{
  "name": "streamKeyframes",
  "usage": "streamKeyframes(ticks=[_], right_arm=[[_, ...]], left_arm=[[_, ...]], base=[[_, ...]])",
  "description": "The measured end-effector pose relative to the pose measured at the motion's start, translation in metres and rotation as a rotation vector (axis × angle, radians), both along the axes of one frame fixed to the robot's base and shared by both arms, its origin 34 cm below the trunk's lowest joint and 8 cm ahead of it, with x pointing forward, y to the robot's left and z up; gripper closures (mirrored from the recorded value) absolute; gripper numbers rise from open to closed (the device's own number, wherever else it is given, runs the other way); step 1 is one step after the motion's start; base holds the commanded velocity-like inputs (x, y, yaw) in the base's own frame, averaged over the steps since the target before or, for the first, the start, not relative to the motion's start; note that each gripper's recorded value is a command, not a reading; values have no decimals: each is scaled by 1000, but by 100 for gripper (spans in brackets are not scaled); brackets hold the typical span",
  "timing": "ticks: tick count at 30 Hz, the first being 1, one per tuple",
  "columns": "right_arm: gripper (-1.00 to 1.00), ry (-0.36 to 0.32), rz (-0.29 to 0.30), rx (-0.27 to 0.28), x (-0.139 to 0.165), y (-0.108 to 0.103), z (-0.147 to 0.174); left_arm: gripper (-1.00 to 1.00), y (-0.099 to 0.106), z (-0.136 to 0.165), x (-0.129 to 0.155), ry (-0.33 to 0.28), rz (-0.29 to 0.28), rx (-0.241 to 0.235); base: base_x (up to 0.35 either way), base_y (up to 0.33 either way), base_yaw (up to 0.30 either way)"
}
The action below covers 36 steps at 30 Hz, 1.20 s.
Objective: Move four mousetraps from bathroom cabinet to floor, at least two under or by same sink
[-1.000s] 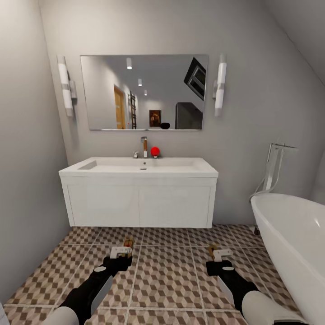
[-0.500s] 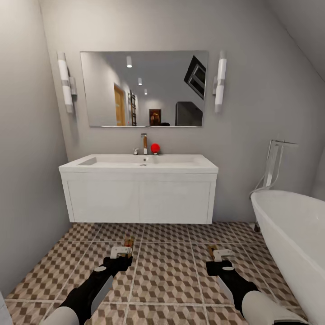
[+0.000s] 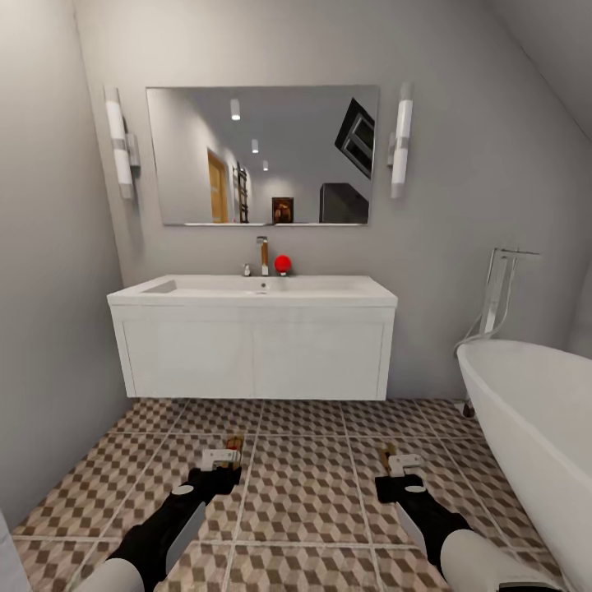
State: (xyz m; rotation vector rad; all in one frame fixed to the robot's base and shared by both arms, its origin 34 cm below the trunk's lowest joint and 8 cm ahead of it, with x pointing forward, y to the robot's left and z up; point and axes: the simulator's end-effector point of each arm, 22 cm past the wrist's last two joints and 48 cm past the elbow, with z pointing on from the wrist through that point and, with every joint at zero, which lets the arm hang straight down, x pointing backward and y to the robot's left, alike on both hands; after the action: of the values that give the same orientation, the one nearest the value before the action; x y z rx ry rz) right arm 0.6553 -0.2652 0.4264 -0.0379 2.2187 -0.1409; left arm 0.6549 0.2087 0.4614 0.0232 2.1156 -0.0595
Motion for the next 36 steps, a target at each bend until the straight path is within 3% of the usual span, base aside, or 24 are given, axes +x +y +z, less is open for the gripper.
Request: streamKeyframes(ticks=[15, 25, 36], right_arm=[[100, 52, 0, 0, -7, 0, -36], [100, 51, 0, 0, -6, 0, -36], [100, 47, 0, 1, -6, 0, -35]], left_arm=[[100, 0, -36, -5, 53, 0, 0], [100, 0, -35, -4, 48, 1, 1], [100, 2, -33, -3, 41, 6, 2]], base=[[0, 0, 0], [11, 0, 0], [259, 0, 0]])
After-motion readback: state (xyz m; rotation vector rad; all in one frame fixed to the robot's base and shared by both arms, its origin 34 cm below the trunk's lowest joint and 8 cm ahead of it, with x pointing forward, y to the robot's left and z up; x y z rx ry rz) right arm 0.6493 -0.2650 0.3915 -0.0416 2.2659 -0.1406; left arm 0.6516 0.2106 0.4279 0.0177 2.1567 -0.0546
